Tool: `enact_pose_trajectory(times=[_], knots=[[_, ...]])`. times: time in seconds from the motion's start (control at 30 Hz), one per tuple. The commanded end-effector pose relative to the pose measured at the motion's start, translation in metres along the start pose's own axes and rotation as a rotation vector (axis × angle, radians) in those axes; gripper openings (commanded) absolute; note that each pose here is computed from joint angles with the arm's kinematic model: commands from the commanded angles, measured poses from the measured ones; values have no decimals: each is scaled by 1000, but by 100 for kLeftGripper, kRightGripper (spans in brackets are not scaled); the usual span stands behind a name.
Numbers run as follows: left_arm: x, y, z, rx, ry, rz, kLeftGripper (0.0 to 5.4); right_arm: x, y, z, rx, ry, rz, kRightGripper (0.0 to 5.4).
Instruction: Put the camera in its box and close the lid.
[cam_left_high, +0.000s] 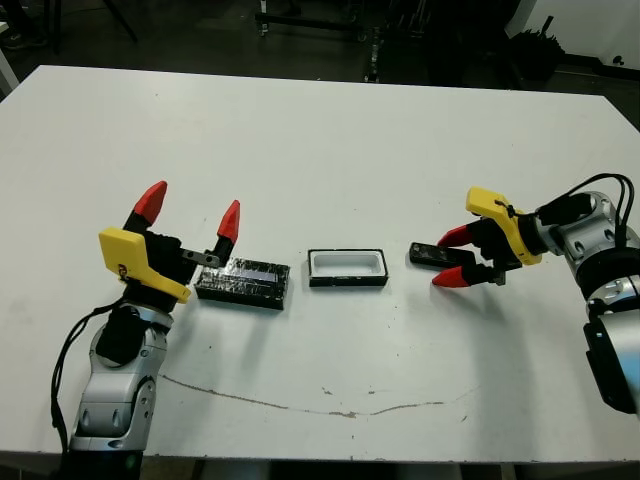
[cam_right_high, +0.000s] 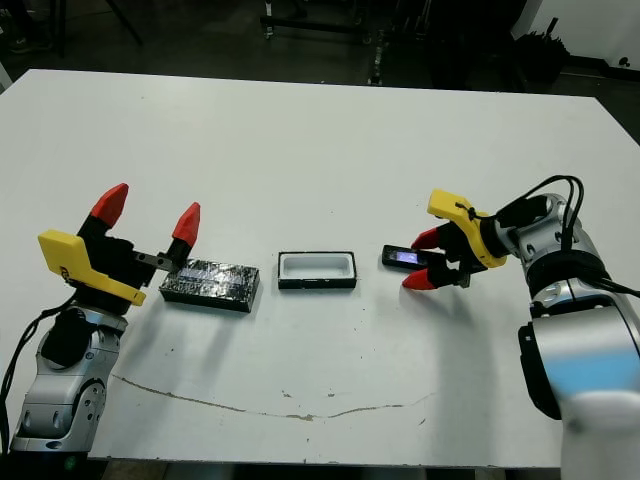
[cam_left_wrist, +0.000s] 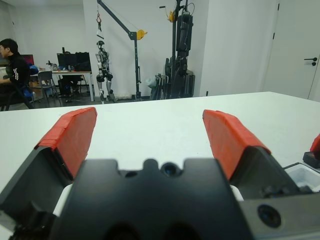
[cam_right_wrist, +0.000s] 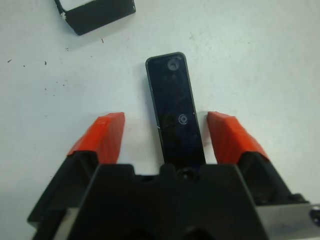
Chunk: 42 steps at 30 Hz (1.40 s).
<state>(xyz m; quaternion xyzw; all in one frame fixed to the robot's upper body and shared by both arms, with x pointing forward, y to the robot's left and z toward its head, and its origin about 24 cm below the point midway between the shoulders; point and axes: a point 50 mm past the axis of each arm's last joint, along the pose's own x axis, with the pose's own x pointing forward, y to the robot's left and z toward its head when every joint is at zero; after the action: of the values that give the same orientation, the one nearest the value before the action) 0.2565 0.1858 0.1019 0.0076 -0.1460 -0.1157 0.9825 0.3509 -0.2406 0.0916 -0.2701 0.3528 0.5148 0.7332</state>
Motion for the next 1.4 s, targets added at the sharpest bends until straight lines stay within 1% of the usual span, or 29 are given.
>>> enact_pose_trajectory(times=[0.03,0.13,0.2,0.33,0.43,0.57,0.63,0.83,0.97,1.0,1.07,1.13,1.17,1.23,1.3,1.33,1.4], knots=[[-2,2,-2,9,8,8,540,14,8,-20,9,92,-1,367],[-3,2,-2,11,11,15,540,14,8,-21,-19,94,-23,331],[-3,2,-2,15,12,18,540,14,8,-22,-14,104,-30,309],[-3,3,-2,10,12,15,540,13,6,-19,-83,129,-46,265],[-3,2,-2,11,13,16,540,13,6,-19,-60,122,-38,221],[-2,2,-2,9,14,18,540,9,4,-15,-126,144,-65,173],[-2,2,-2,10,15,17,540,7,3,-13,-154,148,-64,168],[-2,2,-2,6,15,21,540,5,3,-11,-195,150,-61,168],[-3,2,-1,24,15,30,540,5,3,-11,-196,154,-50,168],[-3,2,-1,27,14,29,540,5,4,-11,-180,147,-46,168],[-2,1,-1,22,12,27,540,4,3,-11,-163,116,-68,168],[-2,1,-1,13,12,26,540,1,1,-7,-212,53,-121,168],[-2,2,-1,10,11,24,540,-2,0,-4,-200,9,-130,168],[-1,1,-1,11,10,19,540,-7,-2,1,-129,-74,-114,168],[-1,1,-1,13,11,18,540,-13,-4,12,-115,-157,-99,168],[-1,1,-1,12,13,18,540,-17,-6,18,-114,-180,-93,168],[-1,0,-1,12,16,18,540,-23,-9,32,-125,-249,-81,168]])
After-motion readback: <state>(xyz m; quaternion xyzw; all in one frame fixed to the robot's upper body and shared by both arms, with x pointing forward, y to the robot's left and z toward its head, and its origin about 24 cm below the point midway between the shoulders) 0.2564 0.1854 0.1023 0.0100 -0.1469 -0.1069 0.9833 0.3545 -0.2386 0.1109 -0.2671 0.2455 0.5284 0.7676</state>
